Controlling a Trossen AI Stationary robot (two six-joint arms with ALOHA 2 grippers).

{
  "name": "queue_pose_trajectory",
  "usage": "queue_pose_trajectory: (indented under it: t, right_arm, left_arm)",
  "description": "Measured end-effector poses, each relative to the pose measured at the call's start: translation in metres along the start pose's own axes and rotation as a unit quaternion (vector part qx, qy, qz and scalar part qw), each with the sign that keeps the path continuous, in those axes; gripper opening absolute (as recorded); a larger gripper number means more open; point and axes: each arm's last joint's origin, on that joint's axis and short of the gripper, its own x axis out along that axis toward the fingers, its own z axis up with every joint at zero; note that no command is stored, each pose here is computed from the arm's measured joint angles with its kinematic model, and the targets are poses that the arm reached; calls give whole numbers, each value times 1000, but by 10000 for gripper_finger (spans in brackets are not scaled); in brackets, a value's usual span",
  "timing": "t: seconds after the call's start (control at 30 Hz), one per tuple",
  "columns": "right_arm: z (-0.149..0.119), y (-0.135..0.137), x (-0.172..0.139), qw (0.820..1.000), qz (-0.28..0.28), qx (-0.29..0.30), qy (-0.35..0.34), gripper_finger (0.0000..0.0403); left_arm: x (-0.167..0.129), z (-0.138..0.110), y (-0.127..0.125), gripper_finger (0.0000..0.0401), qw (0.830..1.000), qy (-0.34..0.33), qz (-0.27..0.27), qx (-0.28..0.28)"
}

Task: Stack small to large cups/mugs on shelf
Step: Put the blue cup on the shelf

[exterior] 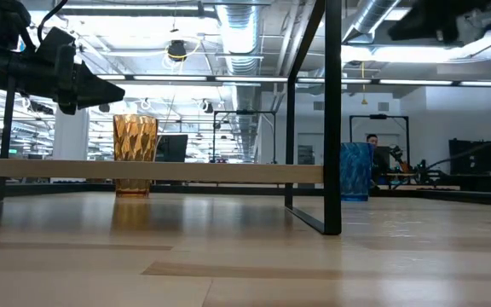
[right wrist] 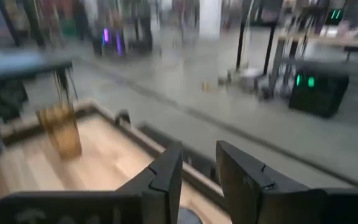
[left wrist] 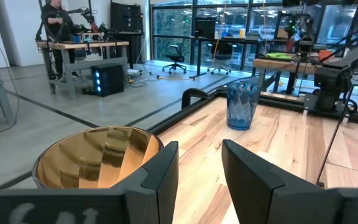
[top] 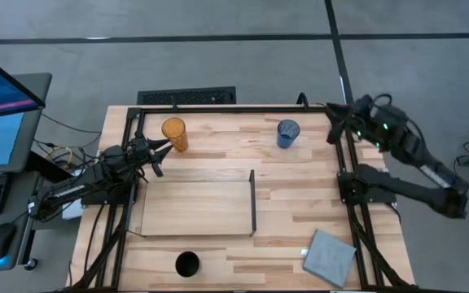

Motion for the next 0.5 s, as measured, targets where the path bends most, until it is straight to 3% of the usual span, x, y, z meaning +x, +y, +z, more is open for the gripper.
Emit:
queue_pose_trajectory:
  t: [0.23, 0.37, 0.5]
  right_arm:
    - [45, 5, 29, 988, 9, 6, 153, 121]
    - [50, 12, 59, 966, 24, 10, 257, 121]
    - [46, 22, 90, 944, 45, -36, 325, 121]
  left_arm:
    - [0, 0, 0, 114, 1000, 0, 0, 0]
    - [0, 0, 0, 114, 1000, 0, 0, 0]
    - [0, 0, 0, 114, 1000, 0, 1, 7]
